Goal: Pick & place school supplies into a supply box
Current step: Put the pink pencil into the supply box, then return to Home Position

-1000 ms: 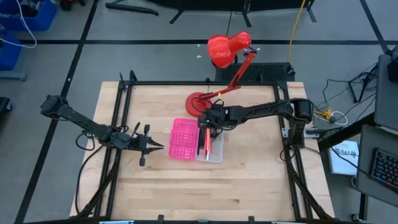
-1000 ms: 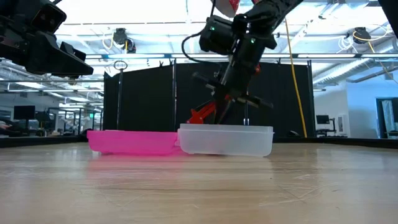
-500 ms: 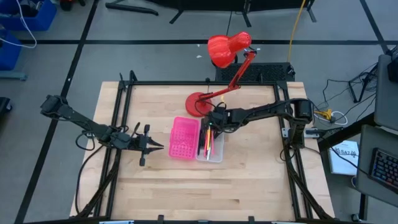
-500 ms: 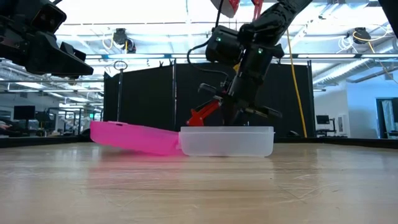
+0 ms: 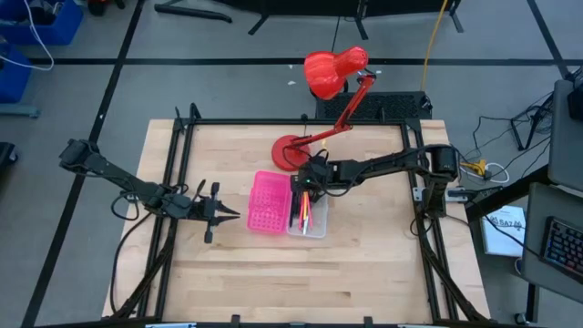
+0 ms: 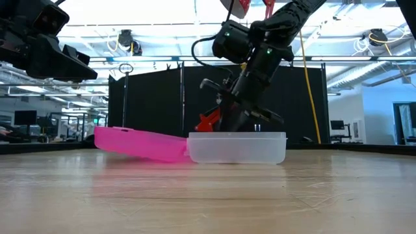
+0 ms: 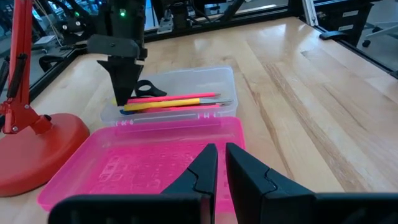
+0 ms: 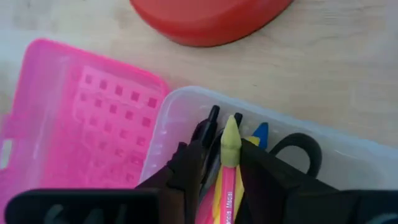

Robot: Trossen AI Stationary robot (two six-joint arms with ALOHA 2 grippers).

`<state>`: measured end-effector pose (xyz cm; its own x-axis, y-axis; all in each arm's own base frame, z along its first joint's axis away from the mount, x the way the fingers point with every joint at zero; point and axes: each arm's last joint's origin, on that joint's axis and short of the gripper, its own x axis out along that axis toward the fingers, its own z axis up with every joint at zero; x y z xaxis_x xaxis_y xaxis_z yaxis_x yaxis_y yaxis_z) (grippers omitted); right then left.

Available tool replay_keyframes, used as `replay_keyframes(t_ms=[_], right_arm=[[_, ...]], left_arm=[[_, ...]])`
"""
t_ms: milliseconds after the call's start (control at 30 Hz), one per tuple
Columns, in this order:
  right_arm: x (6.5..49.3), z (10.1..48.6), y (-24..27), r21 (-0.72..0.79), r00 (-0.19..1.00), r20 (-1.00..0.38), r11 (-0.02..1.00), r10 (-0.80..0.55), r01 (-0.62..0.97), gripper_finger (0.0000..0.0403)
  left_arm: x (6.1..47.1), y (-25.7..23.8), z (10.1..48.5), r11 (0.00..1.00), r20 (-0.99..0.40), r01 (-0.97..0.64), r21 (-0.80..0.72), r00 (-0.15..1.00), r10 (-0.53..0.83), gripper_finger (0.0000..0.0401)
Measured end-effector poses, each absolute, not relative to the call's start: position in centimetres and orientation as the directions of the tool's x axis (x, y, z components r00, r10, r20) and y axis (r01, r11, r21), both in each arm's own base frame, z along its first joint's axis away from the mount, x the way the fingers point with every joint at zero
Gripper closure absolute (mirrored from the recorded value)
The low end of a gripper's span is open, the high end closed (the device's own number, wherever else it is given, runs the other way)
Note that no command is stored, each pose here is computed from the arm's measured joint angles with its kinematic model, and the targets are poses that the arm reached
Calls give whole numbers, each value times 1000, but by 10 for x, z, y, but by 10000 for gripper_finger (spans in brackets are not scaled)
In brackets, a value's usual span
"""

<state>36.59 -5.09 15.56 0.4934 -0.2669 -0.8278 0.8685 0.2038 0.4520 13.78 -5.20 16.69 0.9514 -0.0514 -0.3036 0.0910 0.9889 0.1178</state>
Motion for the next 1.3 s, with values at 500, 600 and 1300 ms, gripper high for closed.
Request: replay_keyframes(t_ms=[500,600,1300], right_arm=[[361,175,-39,380,525,-796,426,-302,821,310],[358,169,-38,393,525,-814,432,-247,812,314],[365,187,-40,438,514,-847,371,-136,819,314]], left_arm=[[138,-52,168,992,-288,77,105,957,-43,359],[138,-52,168,992,-288,77,105,957,-44,359],[139,-52,170,994,-271,70,80,961,-46,359]])
